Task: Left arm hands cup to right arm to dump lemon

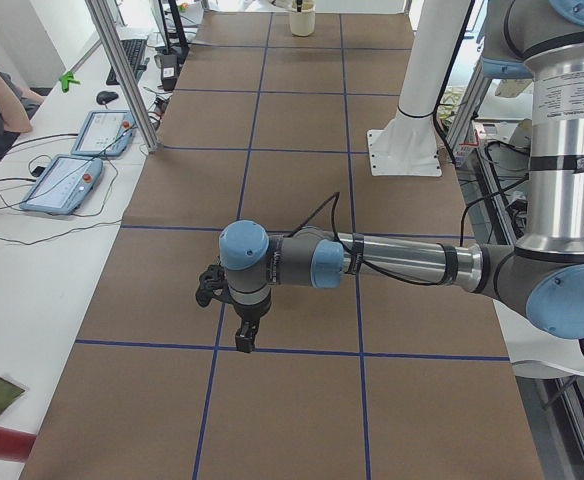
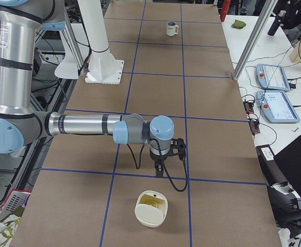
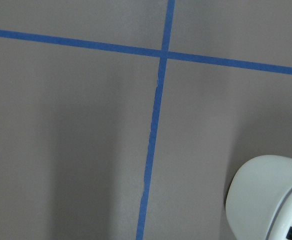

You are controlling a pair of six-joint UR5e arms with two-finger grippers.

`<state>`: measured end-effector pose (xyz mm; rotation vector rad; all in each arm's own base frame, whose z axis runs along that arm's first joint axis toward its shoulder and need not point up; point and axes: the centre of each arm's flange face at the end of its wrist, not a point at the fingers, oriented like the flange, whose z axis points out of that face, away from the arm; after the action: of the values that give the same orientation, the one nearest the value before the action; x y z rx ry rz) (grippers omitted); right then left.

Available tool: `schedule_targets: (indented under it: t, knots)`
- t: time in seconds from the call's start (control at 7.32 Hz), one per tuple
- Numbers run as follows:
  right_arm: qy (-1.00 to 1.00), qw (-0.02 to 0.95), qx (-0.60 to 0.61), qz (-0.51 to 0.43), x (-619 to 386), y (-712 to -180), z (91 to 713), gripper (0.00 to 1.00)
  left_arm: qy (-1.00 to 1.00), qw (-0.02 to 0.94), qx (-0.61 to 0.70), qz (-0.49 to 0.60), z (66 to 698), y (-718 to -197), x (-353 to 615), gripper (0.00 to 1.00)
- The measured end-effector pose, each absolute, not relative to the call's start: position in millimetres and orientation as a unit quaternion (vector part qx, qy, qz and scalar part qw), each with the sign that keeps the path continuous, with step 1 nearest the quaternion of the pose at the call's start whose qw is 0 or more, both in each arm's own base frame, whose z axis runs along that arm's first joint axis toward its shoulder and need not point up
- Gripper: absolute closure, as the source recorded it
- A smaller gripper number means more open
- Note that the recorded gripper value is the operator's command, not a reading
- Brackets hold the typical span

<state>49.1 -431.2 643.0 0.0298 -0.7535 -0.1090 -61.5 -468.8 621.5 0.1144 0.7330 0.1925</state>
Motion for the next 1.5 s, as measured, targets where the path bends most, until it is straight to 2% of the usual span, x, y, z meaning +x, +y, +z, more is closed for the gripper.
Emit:
schedule_targets:
  t: [1.5]
  knots:
    - [-0.368, 0.927, 0.04, -0.063, 49.0, -430.4, 649.8, 0.0, 0.354, 0.929, 0.053, 0.093, 631.7, -460.9, -61.4, 0.0]
